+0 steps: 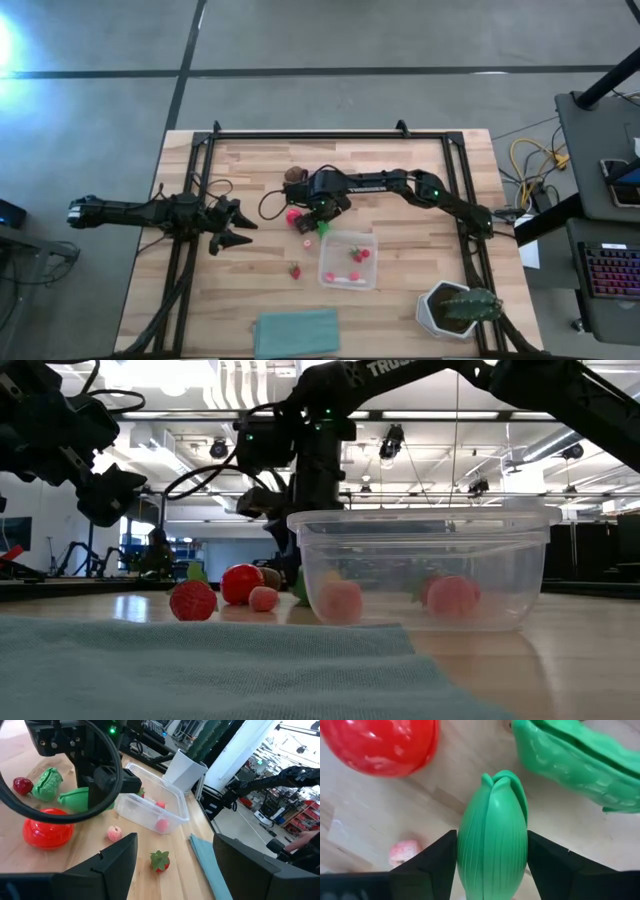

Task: Pick and placing Produce into tupperware
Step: Put the corn into the transparent container

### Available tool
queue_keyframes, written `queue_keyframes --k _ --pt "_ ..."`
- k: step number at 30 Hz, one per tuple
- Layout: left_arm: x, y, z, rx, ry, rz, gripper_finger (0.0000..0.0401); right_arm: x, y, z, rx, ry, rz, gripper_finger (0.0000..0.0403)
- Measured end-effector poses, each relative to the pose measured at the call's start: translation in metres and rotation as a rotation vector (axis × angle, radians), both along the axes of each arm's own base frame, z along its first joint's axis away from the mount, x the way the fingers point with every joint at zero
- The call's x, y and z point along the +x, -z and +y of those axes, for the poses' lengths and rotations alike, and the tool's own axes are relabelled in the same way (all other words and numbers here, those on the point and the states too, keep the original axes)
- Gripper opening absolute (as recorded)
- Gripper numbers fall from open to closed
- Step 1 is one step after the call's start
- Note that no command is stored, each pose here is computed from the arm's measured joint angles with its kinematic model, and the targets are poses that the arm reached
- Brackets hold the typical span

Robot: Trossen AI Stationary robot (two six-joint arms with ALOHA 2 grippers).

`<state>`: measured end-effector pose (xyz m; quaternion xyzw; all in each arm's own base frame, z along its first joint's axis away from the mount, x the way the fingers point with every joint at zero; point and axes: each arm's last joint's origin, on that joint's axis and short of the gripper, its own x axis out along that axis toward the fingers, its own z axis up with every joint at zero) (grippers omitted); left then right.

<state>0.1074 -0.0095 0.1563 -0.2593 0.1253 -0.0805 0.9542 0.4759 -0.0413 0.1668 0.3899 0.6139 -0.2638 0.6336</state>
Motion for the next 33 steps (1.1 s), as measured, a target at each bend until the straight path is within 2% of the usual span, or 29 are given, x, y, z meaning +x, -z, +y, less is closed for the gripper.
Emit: queue_keyframes --k 6,13,16,21,24,27,33 --pt "0.000 0.000 0.000 0.000 0.000 -0.002 0.0246 0.004 -0.015 -0.001 -0.004 -0.022 -0.045 0.0203" --pt "0.000 0.000 0.000 0.000 0.000 -0.001 0.0246 0.004 -0.064 -0.002 -0.020 -0.068 -0.100 0.0210" --pt "0.000 0.000 0.000 0.000 0.000 -0.001 0.0246 -0.007 -0.085 0.002 -0.016 -0.074 -0.109 0.0210" --pt "0.000 0.000 0.000 0.000 0.000 0.000 0.0246 -0.036 -0.118 0.025 -0.071 -0.120 -0.020 0.0210" --pt "0.000 0.000 0.000 0.000 0.000 -0.001 0.0246 -0.043 -0.121 0.042 -0.080 -0.160 0.030 0.0210" --pt "0.000 0.000 0.000 0.000 0.000 -0.003 0.0246 -0.042 -0.112 0.055 -0.081 -0.189 0.040 0.0210" --pt "0.000 0.000 0.000 0.000 0.000 -0.001 0.0246 -0.043 -0.072 0.065 -0.041 -0.254 0.161 0.0210"
